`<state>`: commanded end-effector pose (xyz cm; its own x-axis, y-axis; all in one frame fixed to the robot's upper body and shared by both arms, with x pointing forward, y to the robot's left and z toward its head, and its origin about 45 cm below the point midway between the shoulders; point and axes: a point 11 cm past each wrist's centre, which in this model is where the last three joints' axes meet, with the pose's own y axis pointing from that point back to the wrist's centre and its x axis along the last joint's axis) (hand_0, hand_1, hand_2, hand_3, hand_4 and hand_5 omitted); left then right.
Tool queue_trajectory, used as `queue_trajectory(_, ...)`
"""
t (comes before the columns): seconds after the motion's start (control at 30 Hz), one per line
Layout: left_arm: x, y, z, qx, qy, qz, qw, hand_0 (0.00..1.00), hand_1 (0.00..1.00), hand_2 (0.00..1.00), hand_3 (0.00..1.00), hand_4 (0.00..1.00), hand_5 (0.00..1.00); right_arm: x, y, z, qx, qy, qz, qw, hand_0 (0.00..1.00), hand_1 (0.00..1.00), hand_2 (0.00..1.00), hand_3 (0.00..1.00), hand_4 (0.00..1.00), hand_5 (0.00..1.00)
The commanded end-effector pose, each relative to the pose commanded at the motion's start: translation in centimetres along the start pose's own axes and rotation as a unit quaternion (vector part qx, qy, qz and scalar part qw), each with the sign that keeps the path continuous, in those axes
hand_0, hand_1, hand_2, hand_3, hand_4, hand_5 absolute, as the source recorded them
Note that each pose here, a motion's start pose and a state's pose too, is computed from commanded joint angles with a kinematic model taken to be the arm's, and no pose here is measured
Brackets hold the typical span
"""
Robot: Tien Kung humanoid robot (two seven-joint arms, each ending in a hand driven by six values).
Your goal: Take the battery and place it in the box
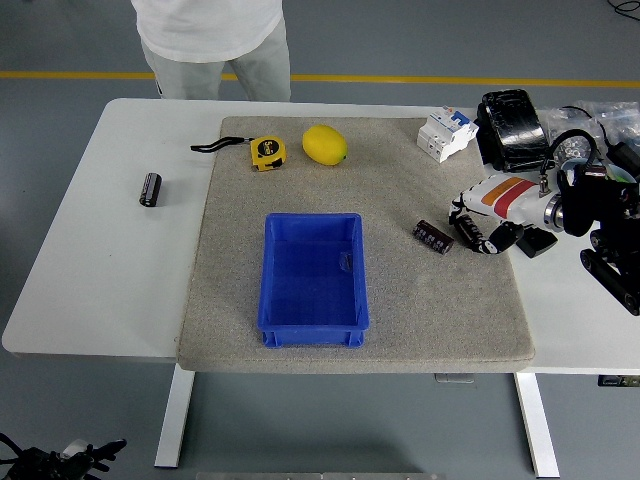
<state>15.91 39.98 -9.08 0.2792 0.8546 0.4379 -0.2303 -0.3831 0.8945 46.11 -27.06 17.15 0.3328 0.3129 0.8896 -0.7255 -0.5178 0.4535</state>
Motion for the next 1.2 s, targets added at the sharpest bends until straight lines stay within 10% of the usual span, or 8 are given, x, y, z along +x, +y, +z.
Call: queue_trajectory(1.2, 0.02, -0.02, -0.11, 0.001, -0.011, -0.003, 1.0, 0.579, 0.616, 0.718, 0.669, 0.629, 0.723, 0.04, 0.21, 0.28, -0.002, -0.007, 0.009, 1.0, 0.491, 0.519, 0.567, 0.538, 0.673, 0.096)
